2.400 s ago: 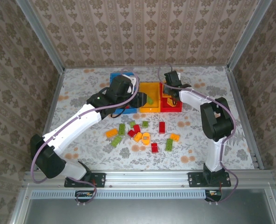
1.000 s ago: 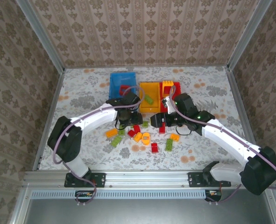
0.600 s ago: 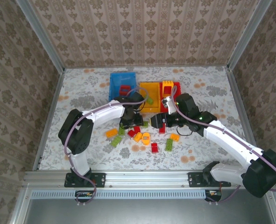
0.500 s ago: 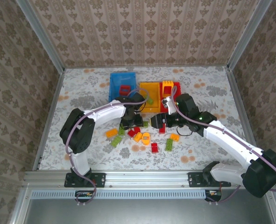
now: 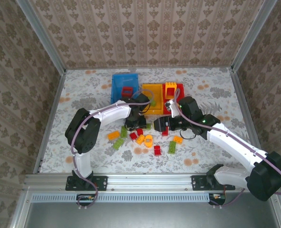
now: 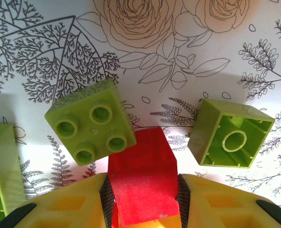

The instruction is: Sort the legos into containers by color

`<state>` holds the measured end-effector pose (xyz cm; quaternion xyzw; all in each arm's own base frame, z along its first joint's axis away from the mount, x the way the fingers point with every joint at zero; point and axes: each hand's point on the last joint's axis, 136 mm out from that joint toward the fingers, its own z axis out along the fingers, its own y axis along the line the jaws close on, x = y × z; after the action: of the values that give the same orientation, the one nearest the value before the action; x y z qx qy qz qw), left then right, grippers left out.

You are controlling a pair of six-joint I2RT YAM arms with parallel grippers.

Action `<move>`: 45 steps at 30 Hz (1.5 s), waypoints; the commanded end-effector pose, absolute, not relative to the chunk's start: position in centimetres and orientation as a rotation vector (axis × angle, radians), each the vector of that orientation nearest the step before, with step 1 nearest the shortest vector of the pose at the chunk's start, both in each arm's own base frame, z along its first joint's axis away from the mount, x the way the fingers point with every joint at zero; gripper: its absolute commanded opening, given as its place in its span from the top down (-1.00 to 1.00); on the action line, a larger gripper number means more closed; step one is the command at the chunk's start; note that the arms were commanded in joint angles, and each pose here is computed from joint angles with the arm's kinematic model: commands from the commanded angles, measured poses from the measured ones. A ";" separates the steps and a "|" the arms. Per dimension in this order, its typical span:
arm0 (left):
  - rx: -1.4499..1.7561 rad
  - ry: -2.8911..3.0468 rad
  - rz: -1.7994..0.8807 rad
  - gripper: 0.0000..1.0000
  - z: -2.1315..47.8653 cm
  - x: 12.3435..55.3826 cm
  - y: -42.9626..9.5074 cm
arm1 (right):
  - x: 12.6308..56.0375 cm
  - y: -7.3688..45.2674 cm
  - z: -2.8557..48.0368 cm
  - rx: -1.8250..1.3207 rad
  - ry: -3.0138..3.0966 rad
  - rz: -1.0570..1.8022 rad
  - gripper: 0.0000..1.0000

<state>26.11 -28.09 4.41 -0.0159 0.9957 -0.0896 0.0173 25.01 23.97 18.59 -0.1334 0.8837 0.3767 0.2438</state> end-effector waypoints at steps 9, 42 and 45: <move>0.042 3.065 -0.207 -0.04 5.9 26.0 -28.0 | 25.2 24.4 18.5 -0.347 2.403 1.057 -0.65; 0.094 2.805 -0.109 0.58 16.3 33.3 -22.7 | 27.5 24.5 21.6 -0.336 2.284 1.000 -0.61; 0.082 2.777 -0.099 0.59 16.5 35.9 -21.6 | 28.4 24.6 22.3 -0.331 2.260 0.967 -0.60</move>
<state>34.79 -23.64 17.09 0.0049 0.9800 -0.0775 0.1831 26.71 24.19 19.91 -0.1212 0.8762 0.3740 0.2786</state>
